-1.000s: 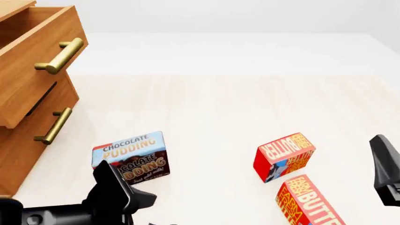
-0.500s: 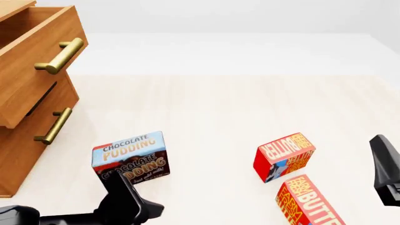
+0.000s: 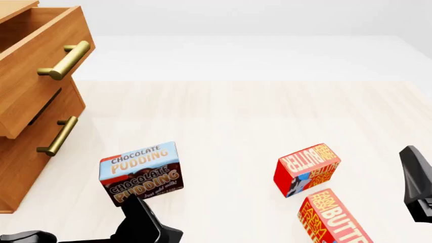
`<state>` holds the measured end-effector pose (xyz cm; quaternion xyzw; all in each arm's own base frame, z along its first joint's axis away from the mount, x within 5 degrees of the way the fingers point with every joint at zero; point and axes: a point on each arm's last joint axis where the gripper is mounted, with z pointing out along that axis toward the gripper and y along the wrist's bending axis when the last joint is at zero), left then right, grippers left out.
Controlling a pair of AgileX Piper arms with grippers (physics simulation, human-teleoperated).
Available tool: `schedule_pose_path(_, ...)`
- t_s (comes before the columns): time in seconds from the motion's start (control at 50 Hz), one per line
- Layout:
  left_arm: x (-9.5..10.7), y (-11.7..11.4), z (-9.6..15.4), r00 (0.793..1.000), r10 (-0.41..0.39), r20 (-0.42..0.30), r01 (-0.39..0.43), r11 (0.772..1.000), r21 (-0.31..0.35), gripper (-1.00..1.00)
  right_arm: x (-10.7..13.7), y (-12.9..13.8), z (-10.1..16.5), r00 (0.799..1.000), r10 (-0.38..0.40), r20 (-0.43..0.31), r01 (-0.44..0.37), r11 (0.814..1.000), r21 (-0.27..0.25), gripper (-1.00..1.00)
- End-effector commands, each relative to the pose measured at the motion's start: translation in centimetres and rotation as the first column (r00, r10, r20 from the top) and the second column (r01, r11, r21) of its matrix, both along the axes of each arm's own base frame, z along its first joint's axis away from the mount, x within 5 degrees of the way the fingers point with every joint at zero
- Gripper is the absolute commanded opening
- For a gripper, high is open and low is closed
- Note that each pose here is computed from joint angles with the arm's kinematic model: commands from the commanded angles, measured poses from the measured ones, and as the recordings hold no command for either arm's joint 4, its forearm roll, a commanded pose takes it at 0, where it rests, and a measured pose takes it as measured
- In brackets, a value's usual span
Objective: Put the bowl in the top drawer of the cabinet.
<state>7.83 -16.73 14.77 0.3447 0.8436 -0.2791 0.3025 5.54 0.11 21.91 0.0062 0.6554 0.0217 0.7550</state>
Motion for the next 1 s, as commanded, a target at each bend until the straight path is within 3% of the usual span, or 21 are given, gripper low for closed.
schedule_pose_path(0.02,-0.2,-0.2,-0.7,1.000,0.006,-0.020,-0.006,1.000,-0.010,1.00,0.0,0.0,0.0,1.000,-0.001,-0.002,0.001,1.000,0.000,1.00)
schedule_pose_path(1.0,-0.9,-0.6,-2.5,0.998,0.014,-0.068,-0.017,0.998,-0.054,1.00,0.0,0.0,-0.1,1.000,-0.003,-0.013,0.003,1.000,-0.003,1.00)
